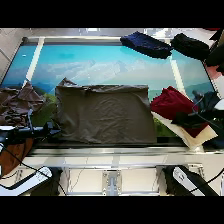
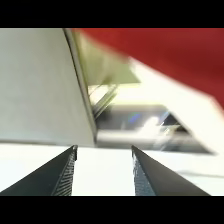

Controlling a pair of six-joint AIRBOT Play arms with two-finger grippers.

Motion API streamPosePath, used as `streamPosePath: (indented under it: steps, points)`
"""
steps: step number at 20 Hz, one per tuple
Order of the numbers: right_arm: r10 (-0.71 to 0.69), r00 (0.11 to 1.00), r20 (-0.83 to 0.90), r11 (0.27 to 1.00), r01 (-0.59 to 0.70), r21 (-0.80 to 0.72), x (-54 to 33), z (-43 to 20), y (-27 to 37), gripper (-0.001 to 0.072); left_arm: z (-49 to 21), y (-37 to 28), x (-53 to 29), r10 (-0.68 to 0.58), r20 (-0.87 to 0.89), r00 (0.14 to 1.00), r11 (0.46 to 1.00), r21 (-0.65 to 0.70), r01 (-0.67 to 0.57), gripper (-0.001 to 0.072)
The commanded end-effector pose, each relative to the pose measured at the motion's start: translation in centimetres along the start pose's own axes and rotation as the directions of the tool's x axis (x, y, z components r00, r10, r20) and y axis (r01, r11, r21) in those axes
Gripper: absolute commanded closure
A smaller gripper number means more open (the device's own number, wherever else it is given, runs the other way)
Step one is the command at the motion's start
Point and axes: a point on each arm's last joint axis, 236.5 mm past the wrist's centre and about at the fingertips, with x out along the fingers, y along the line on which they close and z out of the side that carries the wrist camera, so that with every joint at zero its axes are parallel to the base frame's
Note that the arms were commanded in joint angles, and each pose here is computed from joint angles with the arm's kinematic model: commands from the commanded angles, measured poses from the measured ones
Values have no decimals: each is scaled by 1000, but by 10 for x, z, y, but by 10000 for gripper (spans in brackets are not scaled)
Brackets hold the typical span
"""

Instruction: Fold the shirts.

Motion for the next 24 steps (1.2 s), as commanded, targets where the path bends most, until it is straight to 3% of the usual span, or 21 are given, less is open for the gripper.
streamPosePath:
  steps: [1,6,14,15,16,17,21,24]
  points:
    - [181,981,-66,972,-168,162,55,-44,10,317,1,0,0,3,3,1000,1000,1,-3,694]
    - [235,972,-28,940,-219,262,90,-52,12,317,1,0,0,3,3,1000,1000,1,-3,694]
    - [211,975,-71,964,-196,180,120,-51,32,323,2,-2,0,-6,8,1000,1000,-3,6,694]
    - [226,972,-62,961,-212,179,120,-48,38,379,6,-8,0,-32,25,999,999,-15,32,694]
    - [260,964,-52,956,-250,157,118,-45,48,630,11,-17,-1,-70,45,997,997,-30,72,694]
    - [320,946,-46,941,-312,128,112,-42,63,694,16,-30,-5,-117,53,992,992,-31,119,695]
    - [462,887,-5,884,-461,-80,45,-20,117,695,53,-114,-62,-330,174,928,940,147,306,697]
    - [477,866,147,843,-403,-357,-49,-3,159,696,75,-211,-161,-501,394,771,841,430,327,697]
